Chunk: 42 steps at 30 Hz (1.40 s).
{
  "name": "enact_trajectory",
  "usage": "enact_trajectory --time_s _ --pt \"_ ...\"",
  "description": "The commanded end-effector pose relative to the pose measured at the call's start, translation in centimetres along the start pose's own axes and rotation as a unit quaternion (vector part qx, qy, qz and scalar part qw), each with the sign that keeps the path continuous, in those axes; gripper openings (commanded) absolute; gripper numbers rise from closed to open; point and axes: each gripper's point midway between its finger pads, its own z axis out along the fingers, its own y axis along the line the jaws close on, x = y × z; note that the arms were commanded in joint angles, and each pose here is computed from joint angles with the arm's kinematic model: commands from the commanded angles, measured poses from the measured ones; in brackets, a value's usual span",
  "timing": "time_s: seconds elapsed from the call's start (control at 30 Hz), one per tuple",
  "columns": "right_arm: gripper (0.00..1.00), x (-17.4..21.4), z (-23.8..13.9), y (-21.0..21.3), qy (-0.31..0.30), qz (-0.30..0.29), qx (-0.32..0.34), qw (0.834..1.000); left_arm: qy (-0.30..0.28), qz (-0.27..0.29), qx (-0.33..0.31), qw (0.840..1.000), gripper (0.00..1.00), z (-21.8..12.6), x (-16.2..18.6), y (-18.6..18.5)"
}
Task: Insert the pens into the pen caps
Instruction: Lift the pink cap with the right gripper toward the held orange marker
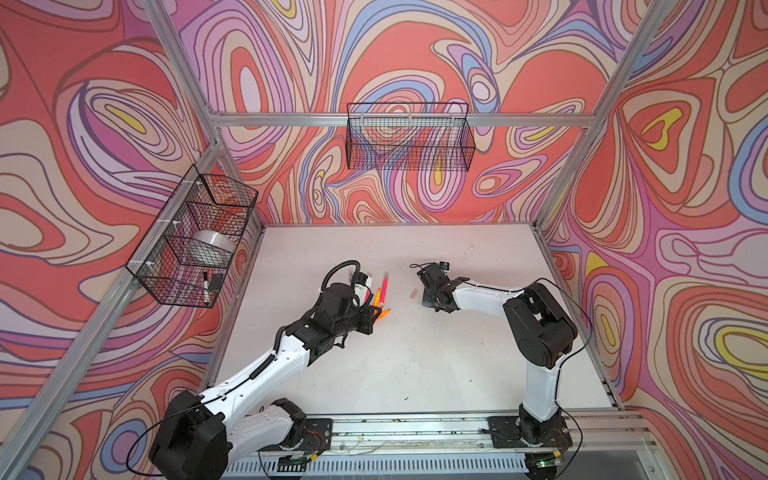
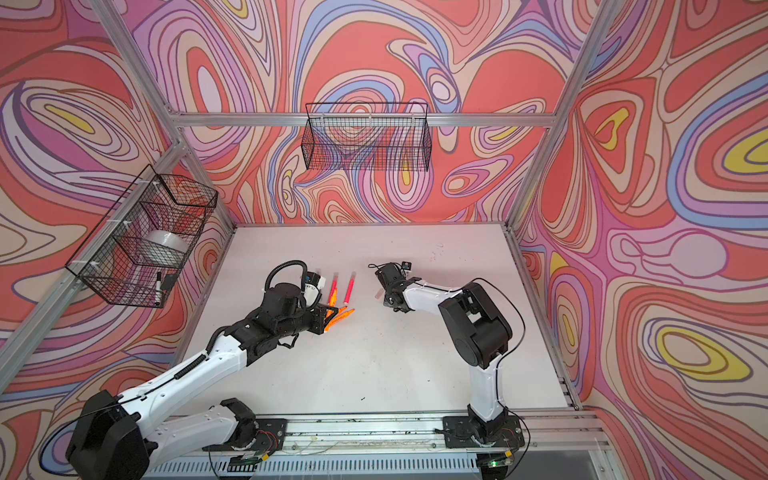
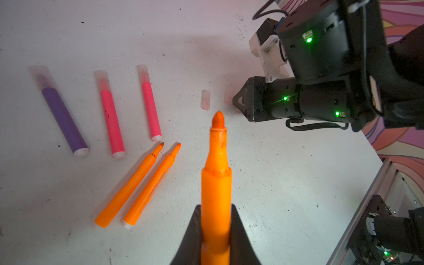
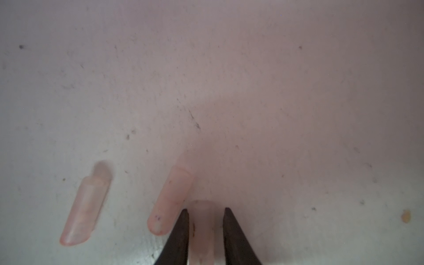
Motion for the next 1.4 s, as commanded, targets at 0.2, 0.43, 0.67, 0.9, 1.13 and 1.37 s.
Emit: enact_trajectory --time_s 0.2,0.43,0.67,0.9,1.13,1.37 --pt "0.25 0.9 1.1 -1.3 0.014 -0.01 0.03 0.999 -0.012 -0.001 0.015 1.0 0.0 -0.3 -0.6 -0.6" --pt "0.22 1.2 1.8 -1.2 0.017 -0.012 0.031 0.999 -0.011 -0.001 0.023 1.0 0.0 -0.5 -0.4 -1.0" --pt "0.11 1.5 1.9 -1.2 0.018 -0.007 0.029 0.999 -0.013 0.003 0.043 0.999 0.0 -0.7 -0.5 -1.7" --pt "0.05 -1.0 -2.9 -1.7 -0.036 0.026 -0.003 0.999 -0.021 0.048 0.116 0.992 0.0 -0.8 0.3 -5.5" --pt "0.0 -4.6 -13.2 -0.1 -0.156 0.09 -0.199 0.963 -0.044 0.093 0.161 0.982 0.0 -0.7 0.9 -9.6" --pt "0.03 -6.4 -23.1 0.9 -0.247 0.139 -0.393 0.875 -0.099 0.05 0.231 0.967 0.0 -1.2 0.0 -12.2"
